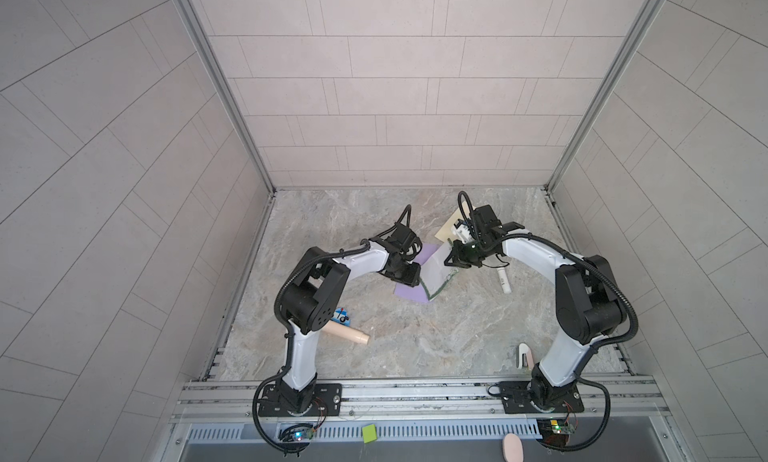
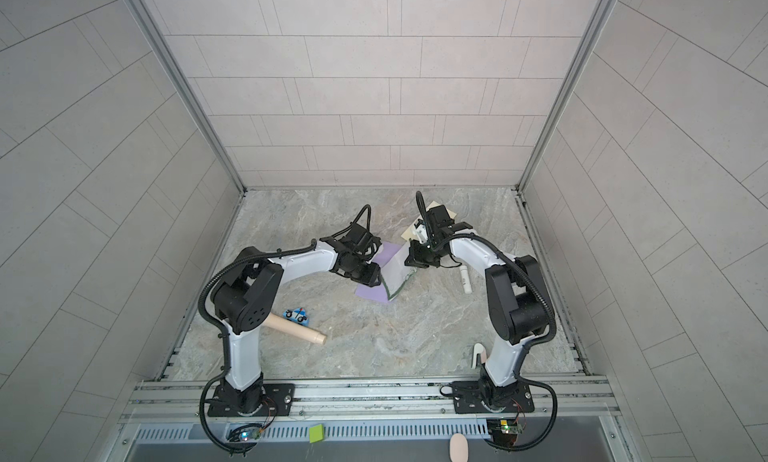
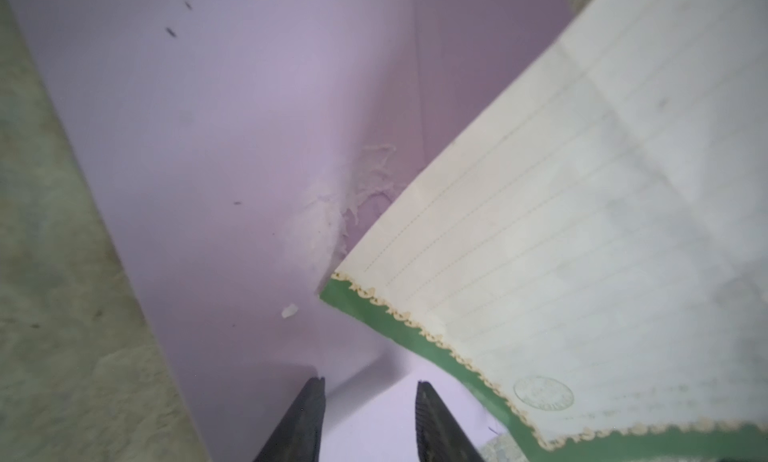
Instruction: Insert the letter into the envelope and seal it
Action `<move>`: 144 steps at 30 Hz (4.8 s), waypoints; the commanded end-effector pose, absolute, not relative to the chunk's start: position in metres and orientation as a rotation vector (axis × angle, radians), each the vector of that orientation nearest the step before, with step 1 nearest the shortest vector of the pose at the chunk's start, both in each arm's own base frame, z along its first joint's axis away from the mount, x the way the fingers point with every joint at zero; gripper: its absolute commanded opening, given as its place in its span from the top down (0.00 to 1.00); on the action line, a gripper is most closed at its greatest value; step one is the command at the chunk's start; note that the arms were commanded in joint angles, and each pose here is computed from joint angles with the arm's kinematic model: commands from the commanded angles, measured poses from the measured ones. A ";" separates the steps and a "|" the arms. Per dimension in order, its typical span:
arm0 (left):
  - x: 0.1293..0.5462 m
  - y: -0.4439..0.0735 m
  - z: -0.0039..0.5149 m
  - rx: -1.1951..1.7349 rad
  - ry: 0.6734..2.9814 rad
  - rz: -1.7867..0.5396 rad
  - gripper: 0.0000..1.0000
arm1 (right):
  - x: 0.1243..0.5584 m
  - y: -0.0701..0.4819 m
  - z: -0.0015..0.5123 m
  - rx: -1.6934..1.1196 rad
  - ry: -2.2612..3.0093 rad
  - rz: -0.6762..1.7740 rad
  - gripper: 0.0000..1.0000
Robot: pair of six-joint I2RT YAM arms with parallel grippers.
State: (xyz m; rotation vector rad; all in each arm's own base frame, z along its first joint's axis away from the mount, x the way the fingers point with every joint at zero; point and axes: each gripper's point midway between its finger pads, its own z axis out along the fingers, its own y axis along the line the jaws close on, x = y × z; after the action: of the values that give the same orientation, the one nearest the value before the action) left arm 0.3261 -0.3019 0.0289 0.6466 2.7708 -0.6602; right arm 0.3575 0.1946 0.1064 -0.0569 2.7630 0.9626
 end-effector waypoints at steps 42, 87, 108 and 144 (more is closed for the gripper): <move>0.340 -0.249 0.094 0.339 2.644 -0.819 0.39 | 0.319 0.273 0.065 -0.327 2.795 0.439 0.77; 0.309 -0.285 -0.024 0.783 2.967 -0.271 0.68 | 0.321 0.229 0.040 0.189 2.688 1.126 0.43; 0.306 -0.288 -0.026 0.799 2.980 -0.297 0.73 | 0.343 0.251 0.088 0.155 2.481 1.292 0.54; 0.359 -0.291 0.086 0.245 2.704 -1.251 0.42 | 0.317 0.211 0.125 -0.113 2.509 1.257 1.00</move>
State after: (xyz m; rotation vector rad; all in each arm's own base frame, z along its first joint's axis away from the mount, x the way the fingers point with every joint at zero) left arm 0.3643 -0.2663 0.0449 0.2105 2.8232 -1.0037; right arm 0.3266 0.2038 0.1067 0.0149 2.5348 1.1918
